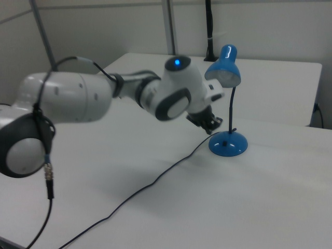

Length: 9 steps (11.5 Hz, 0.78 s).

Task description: Turn off the lamp

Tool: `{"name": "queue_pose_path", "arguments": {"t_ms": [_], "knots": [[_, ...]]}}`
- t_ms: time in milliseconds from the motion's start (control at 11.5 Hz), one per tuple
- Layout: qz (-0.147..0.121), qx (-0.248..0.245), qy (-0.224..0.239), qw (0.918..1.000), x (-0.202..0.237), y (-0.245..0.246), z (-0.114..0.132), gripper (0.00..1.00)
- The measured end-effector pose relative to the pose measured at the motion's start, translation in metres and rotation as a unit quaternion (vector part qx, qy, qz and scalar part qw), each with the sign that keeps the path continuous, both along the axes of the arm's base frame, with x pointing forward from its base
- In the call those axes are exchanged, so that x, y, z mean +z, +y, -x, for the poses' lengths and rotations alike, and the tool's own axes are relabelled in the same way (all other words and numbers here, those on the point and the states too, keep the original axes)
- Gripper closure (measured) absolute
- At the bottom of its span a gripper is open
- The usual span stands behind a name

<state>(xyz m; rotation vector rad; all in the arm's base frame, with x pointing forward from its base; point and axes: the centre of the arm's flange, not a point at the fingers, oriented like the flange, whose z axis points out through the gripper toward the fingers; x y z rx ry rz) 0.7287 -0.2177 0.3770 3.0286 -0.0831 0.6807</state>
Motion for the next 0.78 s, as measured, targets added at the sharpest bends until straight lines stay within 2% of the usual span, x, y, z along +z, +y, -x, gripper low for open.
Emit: {"name": "queue_pose_path", "arguments": {"t_ms": [87,173,260,346,520,606,780], "knots": [[-0.031,-0.012,0.027,0.9991,0.035,0.017,0.01,0.99],[-0.046,-0.013,0.066,0.9967,0.069,0.037,0.024,0.95],[-0.048,-0.01,0.116,0.992,0.098,0.057,0.043,0.92],[-0.048,-0.003,0.165,0.985,0.12,0.075,0.063,0.84],[-0.039,0.02,0.241,0.9694,0.158,0.107,0.103,0.56],[-0.027,0.028,0.258,0.9653,0.174,0.12,0.119,0.41],[-0.021,0.021,0.25,0.9677,0.202,0.13,0.144,0.11]]}}
